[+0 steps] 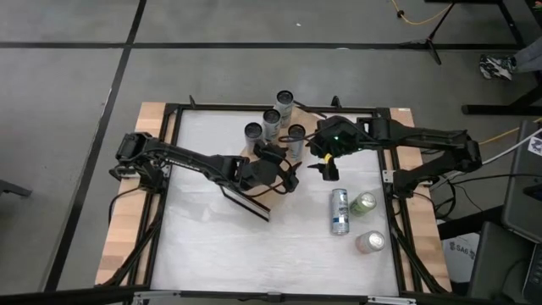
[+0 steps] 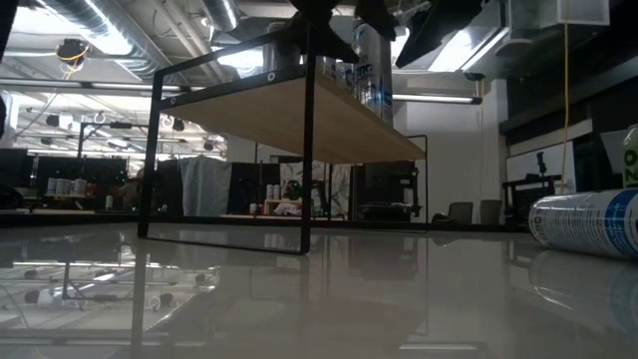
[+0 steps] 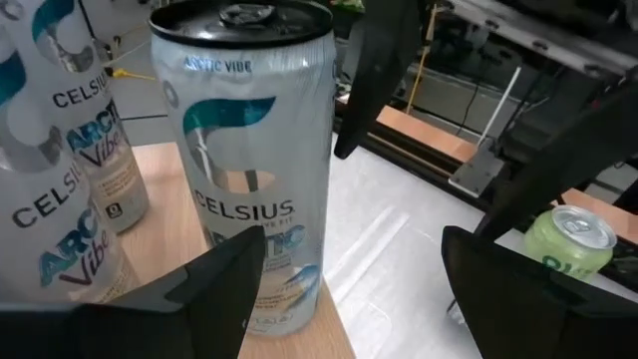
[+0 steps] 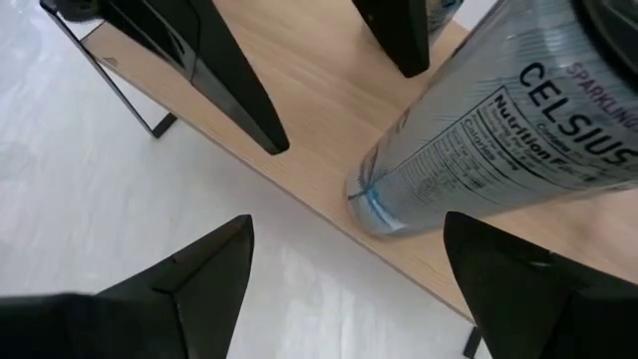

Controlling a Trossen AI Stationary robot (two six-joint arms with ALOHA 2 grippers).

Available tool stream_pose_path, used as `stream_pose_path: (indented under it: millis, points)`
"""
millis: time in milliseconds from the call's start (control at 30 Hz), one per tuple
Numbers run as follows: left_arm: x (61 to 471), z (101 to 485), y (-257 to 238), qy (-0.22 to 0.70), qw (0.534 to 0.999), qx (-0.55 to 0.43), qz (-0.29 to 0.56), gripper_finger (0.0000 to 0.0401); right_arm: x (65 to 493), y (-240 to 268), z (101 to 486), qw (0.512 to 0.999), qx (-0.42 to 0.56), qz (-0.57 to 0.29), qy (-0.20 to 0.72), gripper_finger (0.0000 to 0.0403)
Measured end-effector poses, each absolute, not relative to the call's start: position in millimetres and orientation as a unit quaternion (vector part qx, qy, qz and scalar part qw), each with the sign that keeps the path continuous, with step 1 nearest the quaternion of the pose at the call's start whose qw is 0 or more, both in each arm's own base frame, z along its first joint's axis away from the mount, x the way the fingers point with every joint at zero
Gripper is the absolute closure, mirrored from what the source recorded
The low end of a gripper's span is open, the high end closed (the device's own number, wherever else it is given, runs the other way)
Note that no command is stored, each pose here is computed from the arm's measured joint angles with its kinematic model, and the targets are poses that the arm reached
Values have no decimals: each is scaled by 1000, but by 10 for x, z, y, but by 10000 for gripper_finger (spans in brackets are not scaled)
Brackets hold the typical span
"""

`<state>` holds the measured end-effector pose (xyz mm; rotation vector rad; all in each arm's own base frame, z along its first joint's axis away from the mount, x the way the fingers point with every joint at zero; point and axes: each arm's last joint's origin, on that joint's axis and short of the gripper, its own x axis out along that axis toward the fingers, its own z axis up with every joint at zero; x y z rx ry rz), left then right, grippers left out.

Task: Place canned beverage on shelf
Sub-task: Adjust the soda can on the shelf

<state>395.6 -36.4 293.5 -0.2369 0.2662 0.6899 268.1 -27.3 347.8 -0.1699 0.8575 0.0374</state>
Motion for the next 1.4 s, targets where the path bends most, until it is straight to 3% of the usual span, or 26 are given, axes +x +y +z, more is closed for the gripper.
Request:
stream_pose_path:
  millis: [833,1400]
  points:
    - [3991,3040,-569,87,948,-155,265,102,2633,-269,3509,906,-83,17,415,84]
    - [3834,3771,-391,-8,969,-115,220,102,2430,-259,3998,930,-96,-10,356,84]
